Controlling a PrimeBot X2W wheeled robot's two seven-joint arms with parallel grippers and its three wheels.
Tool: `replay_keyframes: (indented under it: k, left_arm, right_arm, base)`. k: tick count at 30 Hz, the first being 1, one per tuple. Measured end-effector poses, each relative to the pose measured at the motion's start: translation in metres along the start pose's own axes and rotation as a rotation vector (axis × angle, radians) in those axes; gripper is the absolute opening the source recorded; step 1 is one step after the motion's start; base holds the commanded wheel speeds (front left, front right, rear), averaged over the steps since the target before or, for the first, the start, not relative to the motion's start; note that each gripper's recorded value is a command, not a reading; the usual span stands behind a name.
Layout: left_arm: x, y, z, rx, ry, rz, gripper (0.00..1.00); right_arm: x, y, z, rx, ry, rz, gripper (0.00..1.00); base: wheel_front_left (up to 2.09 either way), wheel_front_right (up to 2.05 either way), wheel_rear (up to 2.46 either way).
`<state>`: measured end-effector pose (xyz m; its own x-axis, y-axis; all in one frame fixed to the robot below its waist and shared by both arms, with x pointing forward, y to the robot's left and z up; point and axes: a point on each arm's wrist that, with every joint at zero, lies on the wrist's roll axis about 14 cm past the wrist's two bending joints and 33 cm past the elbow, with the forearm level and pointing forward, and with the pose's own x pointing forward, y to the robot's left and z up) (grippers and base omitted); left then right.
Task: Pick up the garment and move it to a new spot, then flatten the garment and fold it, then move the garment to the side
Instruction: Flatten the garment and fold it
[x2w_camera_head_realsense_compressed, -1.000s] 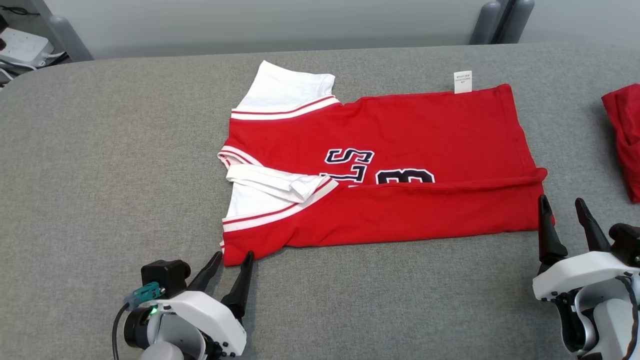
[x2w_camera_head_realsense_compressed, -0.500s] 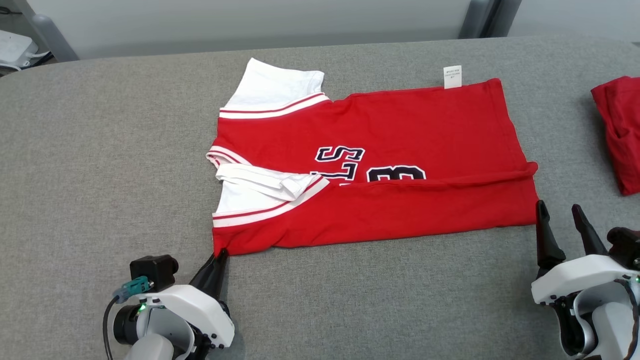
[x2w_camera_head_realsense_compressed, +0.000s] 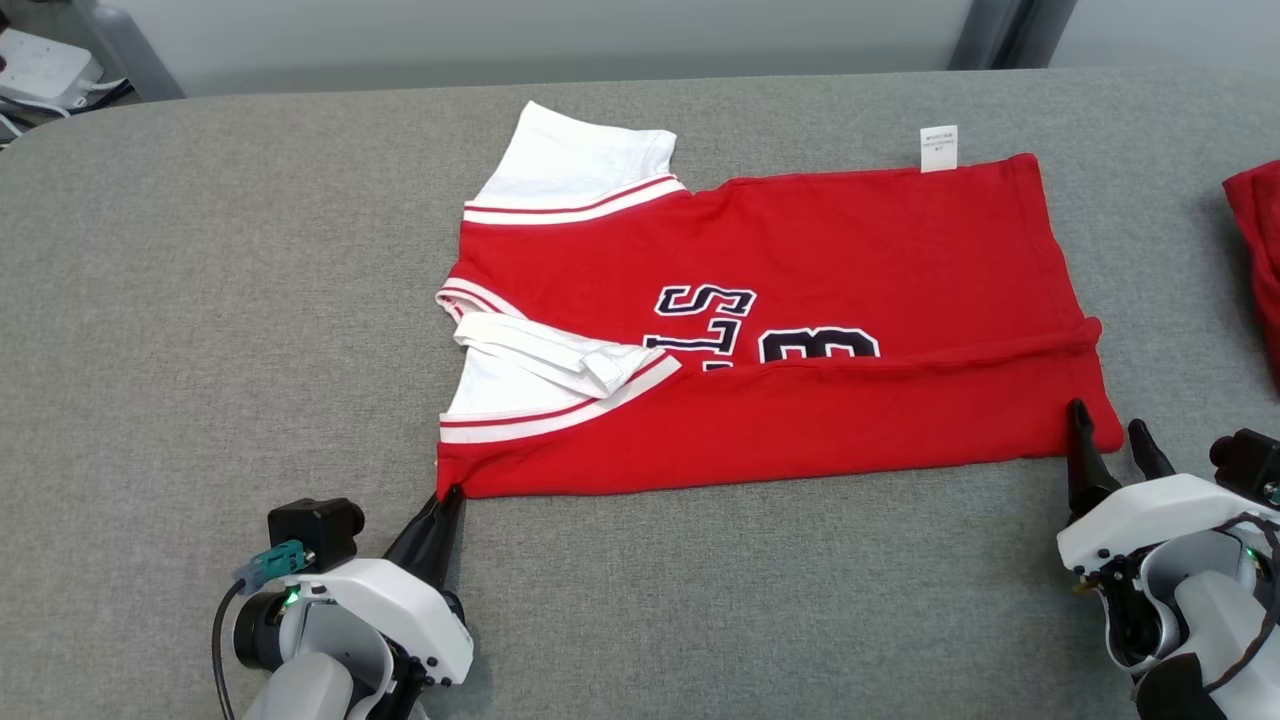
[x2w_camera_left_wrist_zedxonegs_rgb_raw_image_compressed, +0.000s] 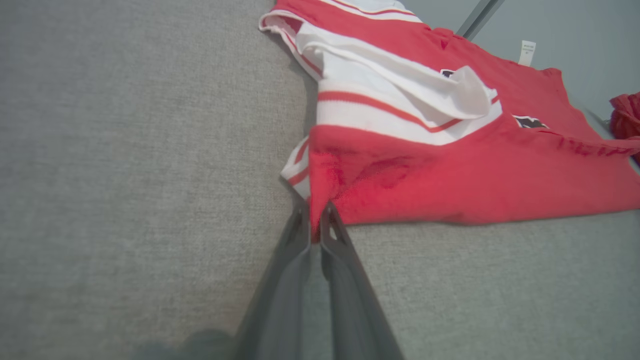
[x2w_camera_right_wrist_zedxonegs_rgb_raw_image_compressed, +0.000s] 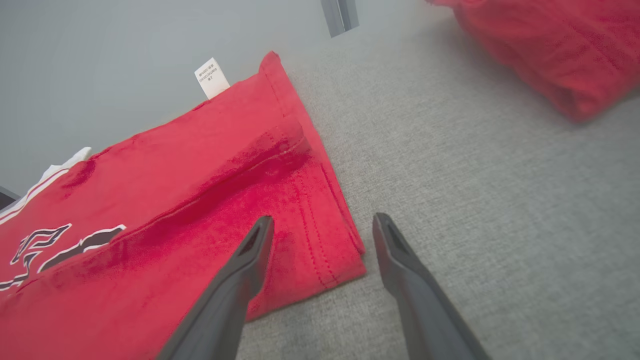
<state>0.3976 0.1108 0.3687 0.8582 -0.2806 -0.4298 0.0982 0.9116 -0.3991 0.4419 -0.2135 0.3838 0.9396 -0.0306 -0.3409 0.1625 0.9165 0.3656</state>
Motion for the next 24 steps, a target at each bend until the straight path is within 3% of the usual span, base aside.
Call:
replay_keyframes:
  k: [1,2,3,4,6,7,8,9,24]
  left_arm:
    - [0.000,0.001,0.001,0.000,-0.004,0.001,0.00]
    - [-0.001,0.002,0.002,0.001,-0.006,0.001,0.00]
    - [-0.002,0.003,0.002,0.001,-0.010,0.005,0.00]
    - [-0.003,0.004,0.001,0.002,-0.007,0.009,0.00]
    - [-0.005,0.005,0.001,0.001,-0.011,0.013,0.00]
    - [-0.006,0.005,0.001,0.001,-0.014,0.015,0.00]
    - [-0.006,0.005,0.001,0.001,-0.016,0.015,0.00]
    - [-0.007,0.005,0.002,0.001,-0.018,0.014,0.00]
    - [-0.015,-0.010,0.012,0.015,-0.064,-0.038,0.00]
  right_arm:
    - [0.002,0.000,-0.002,0.010,0.010,-0.005,1.00]
    - [0.003,-0.001,-0.006,0.015,0.025,-0.011,0.89]
    - [0.003,-0.003,-0.011,0.016,0.043,-0.019,0.58]
    - [0.002,-0.005,-0.015,0.018,0.060,-0.028,0.48]
    - [0.003,-0.007,-0.017,0.015,0.070,-0.035,0.42]
    - [0.003,-0.008,-0.017,0.011,0.071,-0.035,0.30]
    - [0.003,-0.007,-0.017,0.007,0.073,-0.032,0.04]
    - [0.003,-0.005,-0.017,0.004,0.075,-0.025,0.00]
    - [-0.024,-0.008,-0.018,-0.021,0.047,0.018,0.00]
  base:
    - [0.00,0.00,0.00]
    - [0.00,0.00,0.00]
    - [0.00,0.00,0.00]
    - [0.00,0.00,0.00]
    - [0.00,0.00,0.00]
    - [0.00,0.00,0.00]
    - [0.00,0.00,0.00]
    - [0.00,0.00,0.00]
    - [0.00,0.00,0.00]
